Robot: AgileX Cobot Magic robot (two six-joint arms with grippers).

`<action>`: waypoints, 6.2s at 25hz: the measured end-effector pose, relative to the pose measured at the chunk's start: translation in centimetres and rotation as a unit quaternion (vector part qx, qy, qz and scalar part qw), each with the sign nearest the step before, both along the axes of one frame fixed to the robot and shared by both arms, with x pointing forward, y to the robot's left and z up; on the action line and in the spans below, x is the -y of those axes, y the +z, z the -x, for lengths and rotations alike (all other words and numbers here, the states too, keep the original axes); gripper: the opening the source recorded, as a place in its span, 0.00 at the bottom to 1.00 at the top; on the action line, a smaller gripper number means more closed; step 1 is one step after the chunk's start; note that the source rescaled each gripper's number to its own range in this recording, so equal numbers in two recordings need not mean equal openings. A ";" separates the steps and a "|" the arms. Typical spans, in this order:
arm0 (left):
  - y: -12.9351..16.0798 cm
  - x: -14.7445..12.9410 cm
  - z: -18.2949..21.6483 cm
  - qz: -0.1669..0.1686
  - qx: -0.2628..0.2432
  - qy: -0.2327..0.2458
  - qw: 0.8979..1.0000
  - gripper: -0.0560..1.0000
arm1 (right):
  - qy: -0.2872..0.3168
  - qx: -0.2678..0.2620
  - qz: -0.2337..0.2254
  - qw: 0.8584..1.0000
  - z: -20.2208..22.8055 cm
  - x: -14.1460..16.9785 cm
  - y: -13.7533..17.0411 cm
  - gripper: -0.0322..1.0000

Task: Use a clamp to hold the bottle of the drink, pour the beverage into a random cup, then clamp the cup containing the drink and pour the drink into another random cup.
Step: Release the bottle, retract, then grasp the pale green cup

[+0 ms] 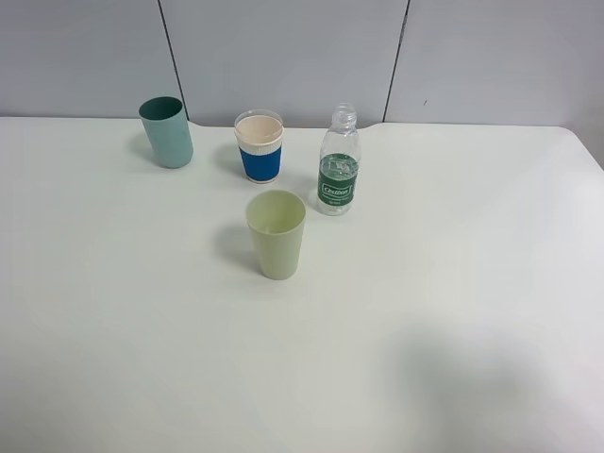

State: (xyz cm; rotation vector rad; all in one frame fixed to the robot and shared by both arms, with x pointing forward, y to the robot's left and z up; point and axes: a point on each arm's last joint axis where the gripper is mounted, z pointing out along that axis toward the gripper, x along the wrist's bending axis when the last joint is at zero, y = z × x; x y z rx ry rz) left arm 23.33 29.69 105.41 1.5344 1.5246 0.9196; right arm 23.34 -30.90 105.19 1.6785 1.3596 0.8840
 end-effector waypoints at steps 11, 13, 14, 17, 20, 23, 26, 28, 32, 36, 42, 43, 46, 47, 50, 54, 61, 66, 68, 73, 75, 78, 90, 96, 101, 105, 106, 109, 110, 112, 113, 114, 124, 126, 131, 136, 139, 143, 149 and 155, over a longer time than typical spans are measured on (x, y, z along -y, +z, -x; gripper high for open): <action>0.0 0.0 0.0 0.000 0.000 0.000 1.000 1.00 | 0.000 0.000 0.000 1.000 0.0 0.0 0.0 0.96; 0.0 0.0 0.0 0.000 0.000 0.000 1.000 1.00 | 0.000 0.000 0.000 1.000 0.0 0.0 0.0 0.96; 0.0 0.0 0.0 0.000 0.000 0.000 1.000 1.00 | 0.000 0.000 0.000 1.000 0.0 0.0 0.0 0.96; 0.0 0.0 0.0 0.000 0.000 0.000 1.000 1.00 | 0.000 0.000 0.000 1.000 0.0 0.0 0.0 0.96; 0.0 0.0 0.0 0.000 0.000 0.000 1.000 1.00 | 0.000 0.000 0.000 1.000 0.0 0.0 0.0 0.96; 0.0 0.0 0.0 0.000 0.000 0.000 1.000 1.00 | 0.000 0.000 0.000 1.000 0.0 0.0 0.0 0.96; 0.0 0.0 0.0 0.000 0.000 0.000 1.000 1.00 | 0.000 0.000 0.000 1.000 0.0 0.0 0.0 0.96; 0.0 0.0 0.0 0.000 0.000 0.000 1.000 1.00 | 0.000 0.000 0.000 1.000 0.0 0.0 0.0 0.96; 0.0 0.0 0.0 0.000 0.000 0.000 1.000 1.00 | 0.000 0.000 0.000 1.000 0.0 0.0 0.0 0.96; 0.0 0.0 0.0 -0.001 0.000 0.001 1.000 1.00 | 0.000 0.000 0.000 1.000 0.0 0.0 0.0 0.96; 0.0 -0.1 0.0 -0.002 0.000 0.004 1.000 1.00 | 0.000 0.000 0.000 1.000 0.0 0.0 0.0 0.96; 0.0 -0.1 0.0 -0.003 0.000 0.005 1.000 1.00 | 0.000 0.000 0.000 1.000 0.0 0.0 0.0 0.96; 0.0 -0.1 0.0 -0.003 0.000 0.005 1.000 1.00 | 0.000 0.000 0.000 1.000 0.0 0.0 0.0 0.95; 0.0 -0.1 0.0 -0.003 0.000 0.005 1.000 1.00 | 0.000 0.000 0.000 1.000 0.0 0.0 0.0 0.95; 0.0 -0.1 0.0 -0.002 0.001 0.004 1.000 1.00 | 0.000 0.000 0.000 1.000 0.0 0.0 0.0 0.95; 1.1 0.0 0.0 -0.006 0.043 -0.003 0.999 0.90 | 0.000 0.000 0.000 1.000 0.0 0.0 0.0 0.95; 2.3 0.4 -3.7 -0.020 0.032 -0.039 0.999 0.86 | 0.000 0.000 0.000 1.000 0.0 0.0 0.0 0.95; 1.3 1.1 -7.4 -0.025 -0.069 -0.098 0.993 0.86 | 0.000 0.000 0.000 1.000 0.0 0.0 0.0 0.95; 0.6 1.5 -8.8 -0.034 -0.112 -0.123 0.986 0.86 | 0.000 0.000 0.000 1.000 0.0 0.0 0.0 0.95; -1.4 3.0 -11.8 -0.061 -0.203 -0.192 0.958 0.86 | 0.000 0.000 0.000 1.000 0.0 0.0 0.0 0.95; -2.3 3.6 -12.6 -0.058 -0.237 -0.209 0.947 0.85 | 0.000 0.000 0.000 1.000 0.0 0.0 0.0 0.95; -3.6 4.4 -13.7 -0.061 -0.281 -0.228 0.930 0.85 | 0.000 0.000 0.000 1.000 0.0 0.0 0.0 0.95; -7.4 8.8 -14.4 -0.103 -0.231 -0.330 0.910 0.84 | 0.000 0.000 0.000 1.000 0.0 0.0 0.0 0.95; -9.7 9.5 -13.2 -0.092 -0.160 -0.344 0.921 0.84 | 0.000 0.000 0.000 1.000 0.0 0.0 0.0 0.95; -11.4 9.0 -13.5 -0.082 -0.111 -0.311 0.940 0.84 | 0.000 0.000 0.000 1.000 0.0 0.0 0.0 0.95; -12.2 9.2 -14.3 -0.093 -0.083 -0.300 0.946 0.84 | 0.000 0.000 0.000 1.000 0.0 0.0 0.0 0.95; -12.3 9.3 -14.6 -0.098 -0.071 -0.300 0.946 0.84 | 0.000 0.000 0.000 1.000 0.0 0.0 0.0 0.95; -12.8 9.8 -15.4 -0.108 -0.050 -0.299 0.947 0.84 | 0.000 0.000 0.000 1.000 0.0 0.0 0.0 0.95; -13.1 9.9 -15.6 -0.110 -0.047 -0.301 0.946 0.84 | 0.000 0.000 0.000 1.000 0.0 0.0 0.0 0.95; -13.6 10.3 -16.1 -0.105 -0.037 -0.302 0.947 0.84 | 0.000 0.000 0.000 1.000 0.0 0.0 0.0 0.95; -13.8 10.5 -16.3 -0.096 -0.031 -0.301 0.948 0.84 | 0.000 0.000 0.000 1.000 0.0 0.0 0.0 0.95; -14.1 10.7 -16.4 -0.089 -0.027 -0.302 0.949 0.84 | 0.000 0.000 0.000 1.000 0.0 0.0 0.0 0.95; -16.3 12.1 -18.0 -0.013 0.049 -0.288 0.956 0.84 | 0.000 0.000 0.000 1.000 0.0 0.0 0.0 0.95; -17.0 12.3 -18.0 -0.013 0.053 -0.296 0.954 0.84 | 0.000 0.000 0.000 1.000 0.0 0.0 0.0 0.95; -18.5 12.8 -17.7 -0.018 0.034 -0.327 0.944 0.84 | 0.000 0.000 0.000 1.000 0.0 0.0 0.0 0.95; -19.7 12.9 -17.6 -0.024 0.008 -0.335 0.942 0.84 | 0.000 0.000 0.000 1.000 0.0 0.0 0.0 0.95; -19.8 13.3 -18.1 -0.022 0.013 -0.338 0.941 0.84 | 0.000 0.000 0.000 1.000 0.0 0.0 0.0 0.95; -19.6 14.5 -19.1 -0.014 0.035 -0.354 0.935 0.84 | 0.000 0.000 0.000 1.000 0.0 0.0 0.0 0.95; -19.9 15.7 -20.3 -0.005 0.046 -0.365 0.930 0.84 | 0.000 0.000 0.000 1.000 0.0 0.0 0.0 0.95; -20.1 17.1 -21.7 0.026 0.053 -0.369 0.927 0.84 | 0.000 0.000 0.000 1.000 0.0 0.0 0.0 0.95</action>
